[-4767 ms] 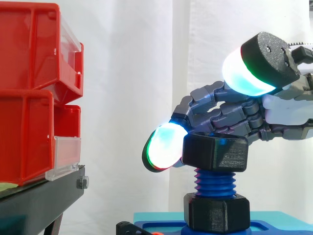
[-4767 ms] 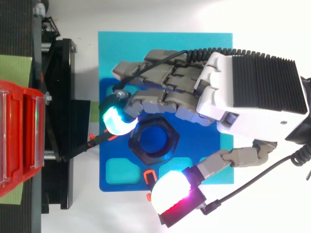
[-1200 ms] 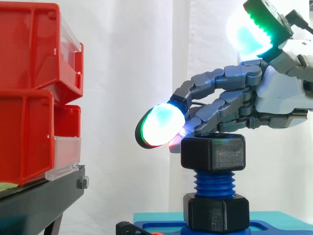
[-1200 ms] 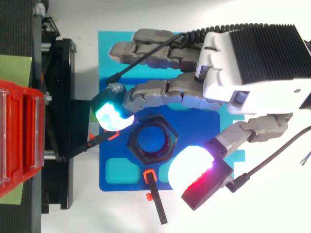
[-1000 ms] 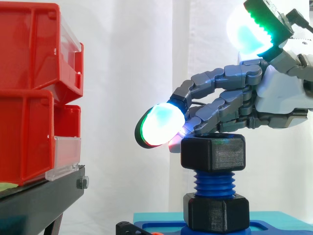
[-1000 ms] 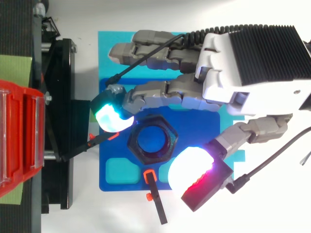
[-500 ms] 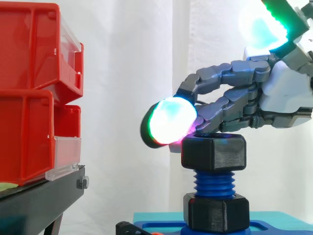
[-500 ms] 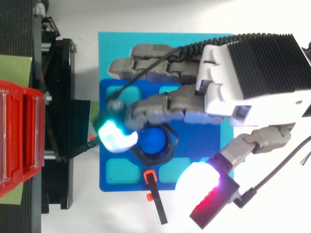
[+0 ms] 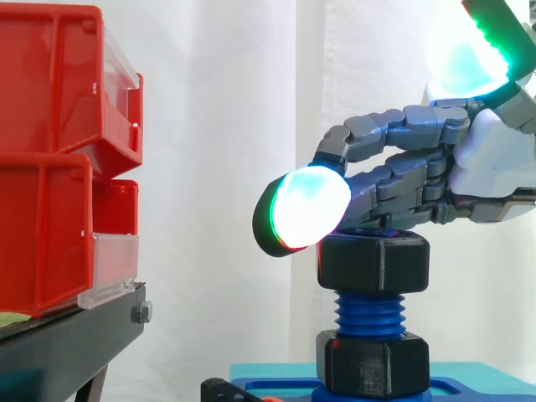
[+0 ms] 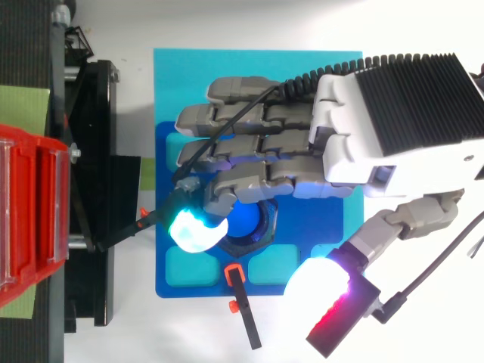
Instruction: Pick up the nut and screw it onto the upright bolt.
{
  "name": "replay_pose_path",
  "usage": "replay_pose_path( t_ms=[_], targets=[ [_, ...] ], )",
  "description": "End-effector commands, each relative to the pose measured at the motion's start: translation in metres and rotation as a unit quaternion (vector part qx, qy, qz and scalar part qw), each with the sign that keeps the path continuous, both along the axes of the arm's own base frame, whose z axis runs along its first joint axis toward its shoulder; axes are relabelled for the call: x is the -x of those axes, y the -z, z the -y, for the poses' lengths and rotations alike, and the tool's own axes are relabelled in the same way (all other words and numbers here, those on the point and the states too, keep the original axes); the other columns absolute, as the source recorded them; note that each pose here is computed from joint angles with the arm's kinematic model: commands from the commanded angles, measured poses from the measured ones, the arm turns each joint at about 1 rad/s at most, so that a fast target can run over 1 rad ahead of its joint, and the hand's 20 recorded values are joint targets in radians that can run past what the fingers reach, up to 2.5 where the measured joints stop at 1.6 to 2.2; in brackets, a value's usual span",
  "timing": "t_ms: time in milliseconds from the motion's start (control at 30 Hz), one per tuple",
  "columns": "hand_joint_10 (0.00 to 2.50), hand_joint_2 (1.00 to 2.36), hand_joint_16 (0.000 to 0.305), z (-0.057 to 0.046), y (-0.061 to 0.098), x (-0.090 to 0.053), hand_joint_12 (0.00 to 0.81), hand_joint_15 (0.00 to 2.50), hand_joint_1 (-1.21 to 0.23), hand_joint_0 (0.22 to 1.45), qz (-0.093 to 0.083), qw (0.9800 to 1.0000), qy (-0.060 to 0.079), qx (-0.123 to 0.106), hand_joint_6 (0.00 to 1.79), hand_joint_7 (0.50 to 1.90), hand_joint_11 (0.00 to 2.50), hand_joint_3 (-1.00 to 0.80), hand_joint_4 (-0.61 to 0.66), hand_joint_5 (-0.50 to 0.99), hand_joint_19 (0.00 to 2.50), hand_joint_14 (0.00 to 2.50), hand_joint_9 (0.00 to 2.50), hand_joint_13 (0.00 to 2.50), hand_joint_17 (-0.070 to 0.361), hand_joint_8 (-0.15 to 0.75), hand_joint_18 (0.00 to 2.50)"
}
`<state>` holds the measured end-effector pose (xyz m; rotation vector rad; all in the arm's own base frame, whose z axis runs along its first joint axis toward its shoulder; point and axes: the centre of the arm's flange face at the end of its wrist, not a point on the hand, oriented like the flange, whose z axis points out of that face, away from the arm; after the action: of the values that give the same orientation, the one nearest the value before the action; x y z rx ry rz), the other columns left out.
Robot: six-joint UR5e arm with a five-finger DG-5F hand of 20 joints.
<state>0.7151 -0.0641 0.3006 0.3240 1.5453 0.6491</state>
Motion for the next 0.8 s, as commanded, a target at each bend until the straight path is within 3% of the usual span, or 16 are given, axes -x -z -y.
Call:
replay_pose_path(
  t_ms=[0,500,767],
  targets=[
    [0.0,1.0,0.051,0.003,0.0,0.0,0.351,0.0,-0.1,0.47,0.0,1.0,0.001,0.0,0.5,0.95,0.0,-0.5,0.23,-0.11,0.0,0.0,0.28,0.18,0.116,0.241,0.0],
    [0.0,1.0,0.052,0.015,0.0,0.002,0.351,0.0,-0.15,0.46,0.0,1.0,0.006,0.001,0.5,0.89,0.0,-0.5,0.23,-0.12,0.0,0.0,0.29,0.19,0.116,0.238,0.0],
    [0.0,1.0,0.051,0.023,0.001,0.004,0.351,0.0,-0.15,0.47,-0.003,1.0,0.006,0.001,0.5,0.96,0.0,-0.5,0.24,-0.11,0.0,0.0,0.31,0.2,0.115,0.246,0.0]
  ],
)
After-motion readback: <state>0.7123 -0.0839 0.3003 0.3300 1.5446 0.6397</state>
